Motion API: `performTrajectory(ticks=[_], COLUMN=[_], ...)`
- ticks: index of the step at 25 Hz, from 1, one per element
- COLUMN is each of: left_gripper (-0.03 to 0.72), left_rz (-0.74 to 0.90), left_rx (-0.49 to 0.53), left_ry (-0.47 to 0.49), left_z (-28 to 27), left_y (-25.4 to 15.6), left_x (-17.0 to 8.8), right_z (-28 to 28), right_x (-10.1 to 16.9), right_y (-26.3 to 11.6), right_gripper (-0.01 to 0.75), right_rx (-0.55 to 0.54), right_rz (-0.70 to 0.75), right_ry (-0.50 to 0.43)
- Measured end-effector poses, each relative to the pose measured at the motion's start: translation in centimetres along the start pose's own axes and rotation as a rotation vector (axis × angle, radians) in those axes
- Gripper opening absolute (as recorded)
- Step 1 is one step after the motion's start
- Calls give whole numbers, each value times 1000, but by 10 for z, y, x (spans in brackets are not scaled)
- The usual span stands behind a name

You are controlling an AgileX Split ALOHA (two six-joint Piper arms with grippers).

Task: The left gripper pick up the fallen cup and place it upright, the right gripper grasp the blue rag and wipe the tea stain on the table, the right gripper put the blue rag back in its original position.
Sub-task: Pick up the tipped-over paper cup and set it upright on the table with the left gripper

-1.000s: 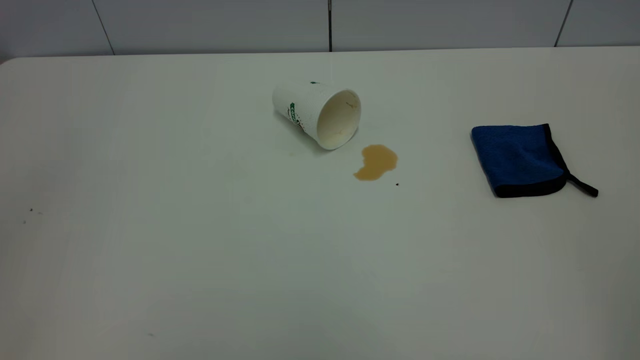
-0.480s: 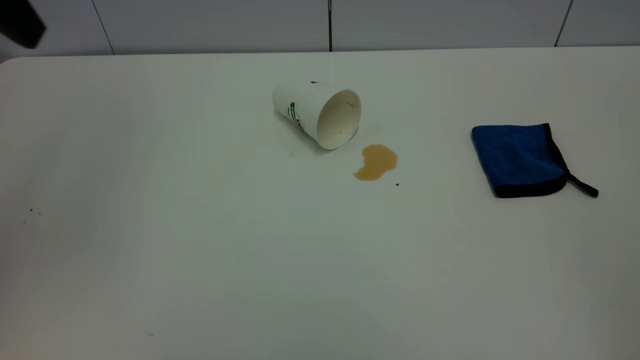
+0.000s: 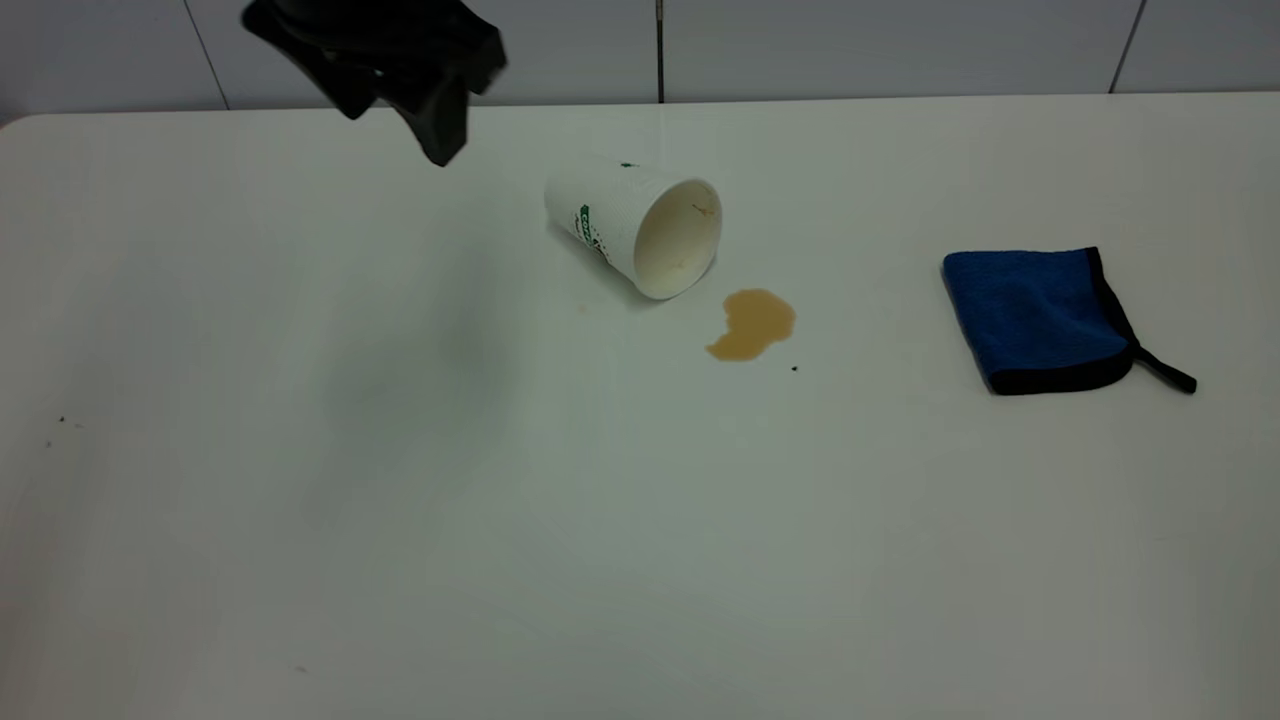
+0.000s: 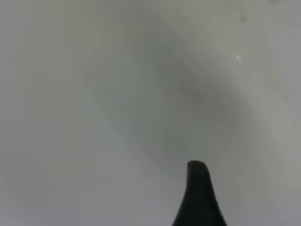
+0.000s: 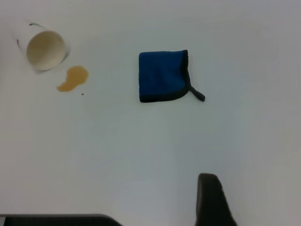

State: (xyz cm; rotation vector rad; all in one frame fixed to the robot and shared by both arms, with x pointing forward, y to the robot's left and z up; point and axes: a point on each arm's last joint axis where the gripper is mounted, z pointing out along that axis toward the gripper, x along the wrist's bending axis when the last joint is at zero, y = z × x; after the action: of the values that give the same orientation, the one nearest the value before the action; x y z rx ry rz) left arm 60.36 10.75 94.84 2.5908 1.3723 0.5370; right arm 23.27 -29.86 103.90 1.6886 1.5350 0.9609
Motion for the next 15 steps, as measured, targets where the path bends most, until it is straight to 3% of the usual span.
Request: performTrajectory(ticks=[5,11,15], left_gripper=[589,589,589], left_rz=[101,178,209], left_rx=[-9,-38,-71], left_ry=[159,183,187], left_z=[30,60,75], left_y=[35,59,66], left_x=[-40,-89,-107], right_z=[0,0,0], right_x=[0,0,0], right_y=[0,0,0], right_gripper=[489,489,489], right_rx=[0,0,0], right_rz=[0,0,0], right_ry=[0,0,0])
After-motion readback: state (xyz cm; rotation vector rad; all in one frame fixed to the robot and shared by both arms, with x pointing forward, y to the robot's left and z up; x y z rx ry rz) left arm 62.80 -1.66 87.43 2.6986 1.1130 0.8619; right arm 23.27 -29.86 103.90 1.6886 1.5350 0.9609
